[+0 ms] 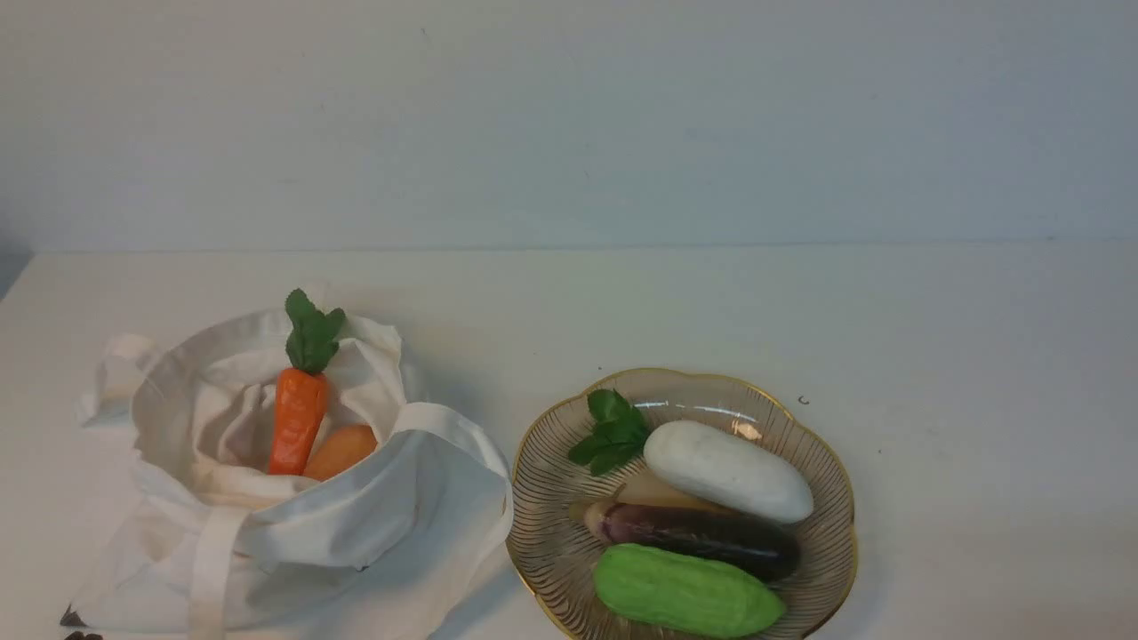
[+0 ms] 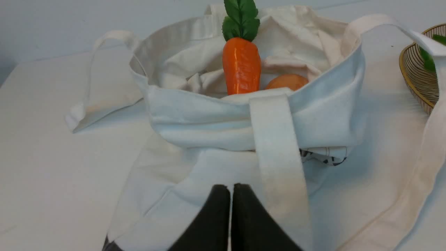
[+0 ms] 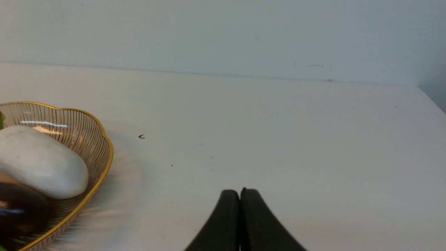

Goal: Take vegetables from cloth bag on white table place on plate.
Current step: 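Reach into the cloth bag toward a vegetable inside it with the left gripper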

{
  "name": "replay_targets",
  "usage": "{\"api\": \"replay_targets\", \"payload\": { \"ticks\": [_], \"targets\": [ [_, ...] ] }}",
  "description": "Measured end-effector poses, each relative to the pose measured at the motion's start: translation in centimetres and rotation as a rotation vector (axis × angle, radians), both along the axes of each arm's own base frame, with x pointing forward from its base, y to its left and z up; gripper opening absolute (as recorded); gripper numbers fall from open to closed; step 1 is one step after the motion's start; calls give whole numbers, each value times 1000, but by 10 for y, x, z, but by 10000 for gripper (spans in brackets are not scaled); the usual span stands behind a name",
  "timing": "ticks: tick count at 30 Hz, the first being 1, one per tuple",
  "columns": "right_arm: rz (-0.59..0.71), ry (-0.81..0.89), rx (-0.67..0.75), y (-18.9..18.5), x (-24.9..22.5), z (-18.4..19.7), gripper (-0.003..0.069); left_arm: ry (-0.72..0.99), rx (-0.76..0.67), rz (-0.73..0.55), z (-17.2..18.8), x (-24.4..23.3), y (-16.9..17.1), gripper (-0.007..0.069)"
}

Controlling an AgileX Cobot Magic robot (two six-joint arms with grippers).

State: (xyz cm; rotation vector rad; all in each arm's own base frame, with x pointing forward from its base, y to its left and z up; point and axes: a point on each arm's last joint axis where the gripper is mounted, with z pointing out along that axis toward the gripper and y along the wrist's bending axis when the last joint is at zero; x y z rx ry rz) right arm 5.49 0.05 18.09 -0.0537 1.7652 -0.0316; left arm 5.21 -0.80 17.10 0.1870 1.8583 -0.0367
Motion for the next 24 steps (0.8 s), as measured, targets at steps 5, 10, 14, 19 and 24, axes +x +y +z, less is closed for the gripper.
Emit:
{"api": "replay_targets", "payload": {
  "ticks": [5, 10, 14, 19, 24],
  "targets": [
    [0, 0, 0, 0, 0, 0, -15, 0, 0, 0, 0, 0, 0, -5],
    [0, 0, 0, 0, 0, 0, -15, 0, 0, 0, 0, 0, 0, -5],
    [0, 0, 0, 0, 0, 0, -15, 0, 0, 0, 0, 0, 0, -5],
    [0, 0, 0, 0, 0, 0, -15, 0, 0, 0, 0, 0, 0, -5],
    [0, 0, 0, 0, 0, 0, -15, -3, 29, -4, 0, 0, 0, -5]
  ]
}}
